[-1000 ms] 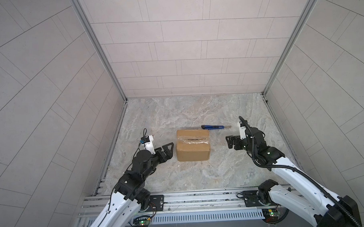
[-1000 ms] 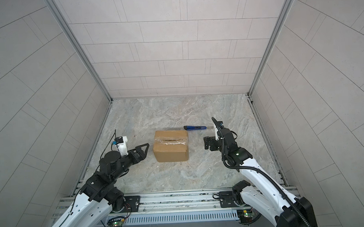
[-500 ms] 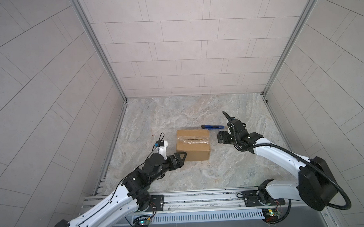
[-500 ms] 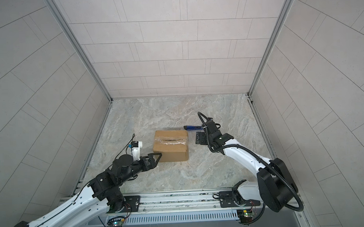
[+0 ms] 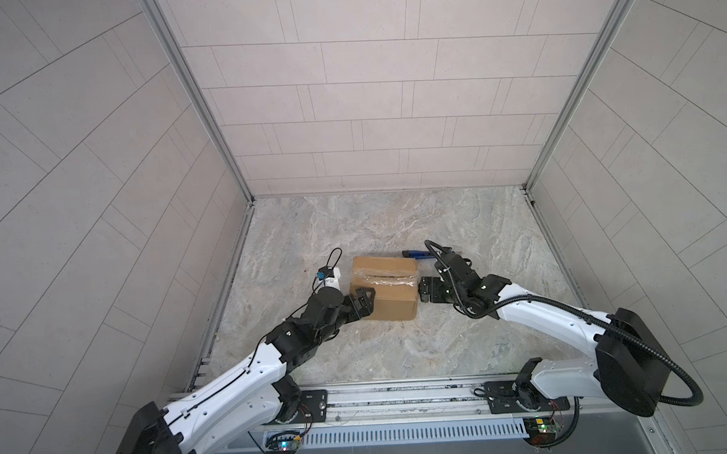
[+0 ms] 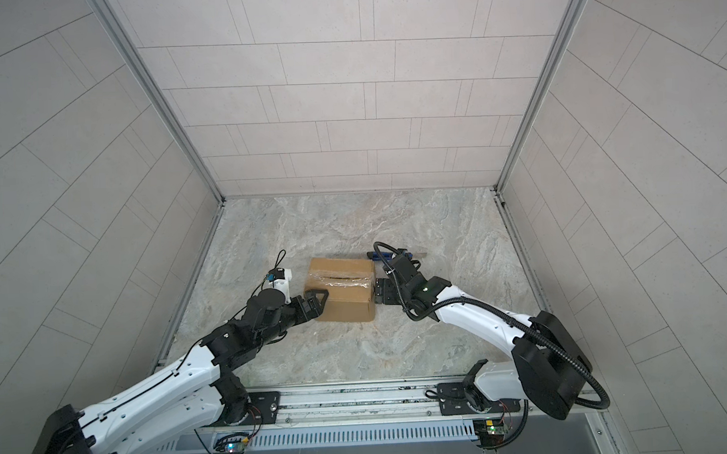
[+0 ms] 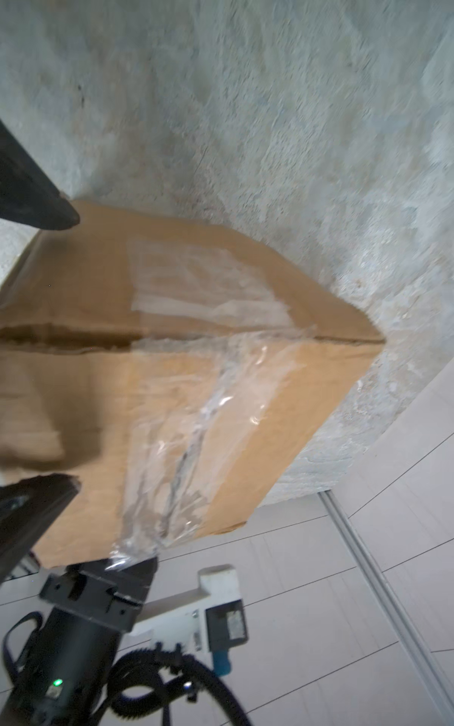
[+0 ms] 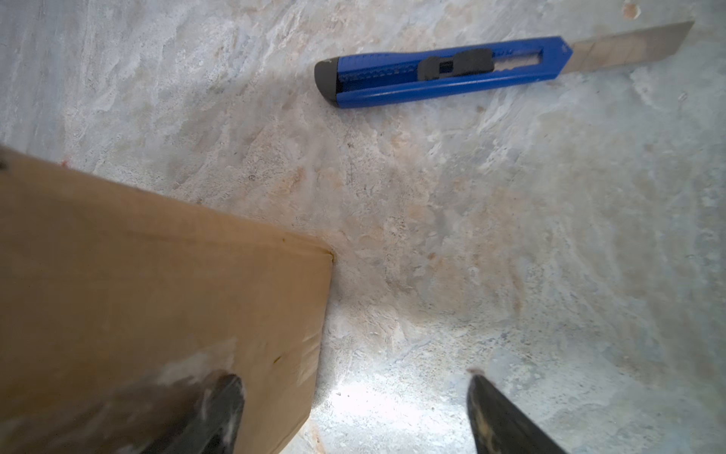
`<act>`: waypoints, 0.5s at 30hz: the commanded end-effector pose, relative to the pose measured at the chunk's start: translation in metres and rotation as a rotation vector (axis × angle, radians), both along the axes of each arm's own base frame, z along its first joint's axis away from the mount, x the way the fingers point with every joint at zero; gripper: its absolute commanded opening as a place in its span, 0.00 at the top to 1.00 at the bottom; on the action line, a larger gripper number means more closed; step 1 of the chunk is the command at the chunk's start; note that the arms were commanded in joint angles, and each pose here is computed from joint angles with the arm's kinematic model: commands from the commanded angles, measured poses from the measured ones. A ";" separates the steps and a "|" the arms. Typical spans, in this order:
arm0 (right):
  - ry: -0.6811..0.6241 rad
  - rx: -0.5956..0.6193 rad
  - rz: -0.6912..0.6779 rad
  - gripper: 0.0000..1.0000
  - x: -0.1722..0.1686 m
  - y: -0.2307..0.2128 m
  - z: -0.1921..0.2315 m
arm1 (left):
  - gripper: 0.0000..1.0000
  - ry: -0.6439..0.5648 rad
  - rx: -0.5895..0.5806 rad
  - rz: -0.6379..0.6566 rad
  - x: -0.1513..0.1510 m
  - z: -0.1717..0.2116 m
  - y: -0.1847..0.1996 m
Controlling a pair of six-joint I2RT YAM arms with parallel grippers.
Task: Unpack the express box
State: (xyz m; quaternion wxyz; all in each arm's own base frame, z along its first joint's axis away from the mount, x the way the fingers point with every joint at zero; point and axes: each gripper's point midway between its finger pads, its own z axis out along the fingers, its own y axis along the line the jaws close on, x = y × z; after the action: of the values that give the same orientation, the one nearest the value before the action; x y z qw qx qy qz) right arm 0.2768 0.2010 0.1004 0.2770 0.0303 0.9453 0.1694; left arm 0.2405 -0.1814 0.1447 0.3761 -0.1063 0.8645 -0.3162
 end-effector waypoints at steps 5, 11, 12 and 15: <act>-0.026 0.047 0.006 0.09 0.001 0.034 0.011 | 0.00 -0.074 0.012 0.071 0.040 0.013 0.029; 0.018 0.094 0.013 0.10 -0.007 0.061 0.003 | 0.00 -0.075 0.083 0.096 0.057 0.040 0.060; 0.025 0.099 0.005 0.10 -0.007 0.062 0.000 | 0.00 -0.067 0.095 0.115 0.052 0.046 0.070; 0.024 0.104 -0.011 0.10 -0.007 0.060 -0.004 | 0.00 -0.024 0.124 0.125 0.030 0.056 0.087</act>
State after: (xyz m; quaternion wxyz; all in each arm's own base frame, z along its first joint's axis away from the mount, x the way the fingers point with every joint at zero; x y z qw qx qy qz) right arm 0.2650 0.2589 0.0933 0.2568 0.0234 0.9442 0.2052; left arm 0.2943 -0.1041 0.1984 0.4364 -0.1535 0.8467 -0.2627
